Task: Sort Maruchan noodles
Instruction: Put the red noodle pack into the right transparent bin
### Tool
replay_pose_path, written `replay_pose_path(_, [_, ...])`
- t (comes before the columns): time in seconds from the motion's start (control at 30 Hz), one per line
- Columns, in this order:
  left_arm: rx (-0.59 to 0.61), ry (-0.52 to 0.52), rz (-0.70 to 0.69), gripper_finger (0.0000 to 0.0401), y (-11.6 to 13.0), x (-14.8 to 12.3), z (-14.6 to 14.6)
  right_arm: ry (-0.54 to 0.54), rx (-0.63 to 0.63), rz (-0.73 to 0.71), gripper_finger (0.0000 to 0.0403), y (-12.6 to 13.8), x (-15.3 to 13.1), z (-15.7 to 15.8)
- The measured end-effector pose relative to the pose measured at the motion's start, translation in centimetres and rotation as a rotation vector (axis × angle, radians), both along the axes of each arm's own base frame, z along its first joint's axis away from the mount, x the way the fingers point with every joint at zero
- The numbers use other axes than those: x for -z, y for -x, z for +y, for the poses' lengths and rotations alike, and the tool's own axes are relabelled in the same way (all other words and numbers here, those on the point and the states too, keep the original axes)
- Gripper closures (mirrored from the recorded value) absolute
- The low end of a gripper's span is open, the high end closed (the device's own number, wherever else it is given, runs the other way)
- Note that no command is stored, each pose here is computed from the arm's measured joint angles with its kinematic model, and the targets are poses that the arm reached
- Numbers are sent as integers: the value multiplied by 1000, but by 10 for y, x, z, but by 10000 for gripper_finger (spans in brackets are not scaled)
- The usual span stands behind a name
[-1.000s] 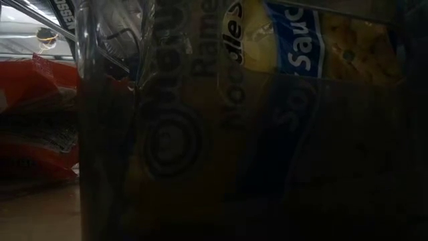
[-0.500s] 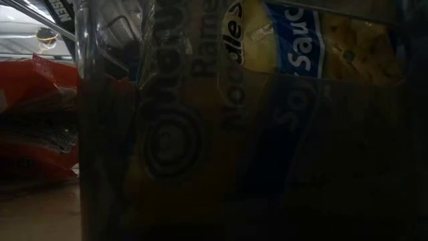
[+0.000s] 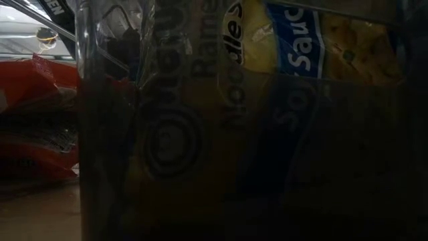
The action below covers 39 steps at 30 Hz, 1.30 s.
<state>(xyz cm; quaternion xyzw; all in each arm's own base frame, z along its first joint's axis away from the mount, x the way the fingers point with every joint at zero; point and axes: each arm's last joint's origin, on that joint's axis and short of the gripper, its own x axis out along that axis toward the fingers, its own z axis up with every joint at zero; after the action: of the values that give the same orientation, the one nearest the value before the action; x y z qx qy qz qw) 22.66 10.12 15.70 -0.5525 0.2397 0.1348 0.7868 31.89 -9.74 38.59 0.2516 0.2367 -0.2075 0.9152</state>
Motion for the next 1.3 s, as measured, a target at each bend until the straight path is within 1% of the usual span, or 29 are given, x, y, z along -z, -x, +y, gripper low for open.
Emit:
replay_pose_path(0.53, [-23,9,-43,396,-2,-4,1,-15,-14,77,118,6,5,2])
replay_pose_path(0.67, [-27,8,-64,397,-3,-6,2,9,-14,145,118,12,8,3])
replay_pose_path(0.87, [-38,9,-118,397,-6,-11,3,14,-42,251,118,18,15,5])
replay_pose_path(0.97, [-46,21,-124,397,-6,-11,3,17,-21,312,118,22,18,5])
replay_pose_path(1.03, [-46,19,-131,397,-7,-12,3,16,-3,332,118,22,24,5])
replay_pose_path(1.13, [-47,16,-137,397,-7,-13,3,-32,23,344,118,21,40,4])
replay_pose_path(1.2, [-49,13,-143,397,-7,-13,4,-62,45,321,118,18,52,3])
replay_pose_path(1.3, [-51,8,-162,396,-8,-15,4,-150,68,279,118,13,77,4])
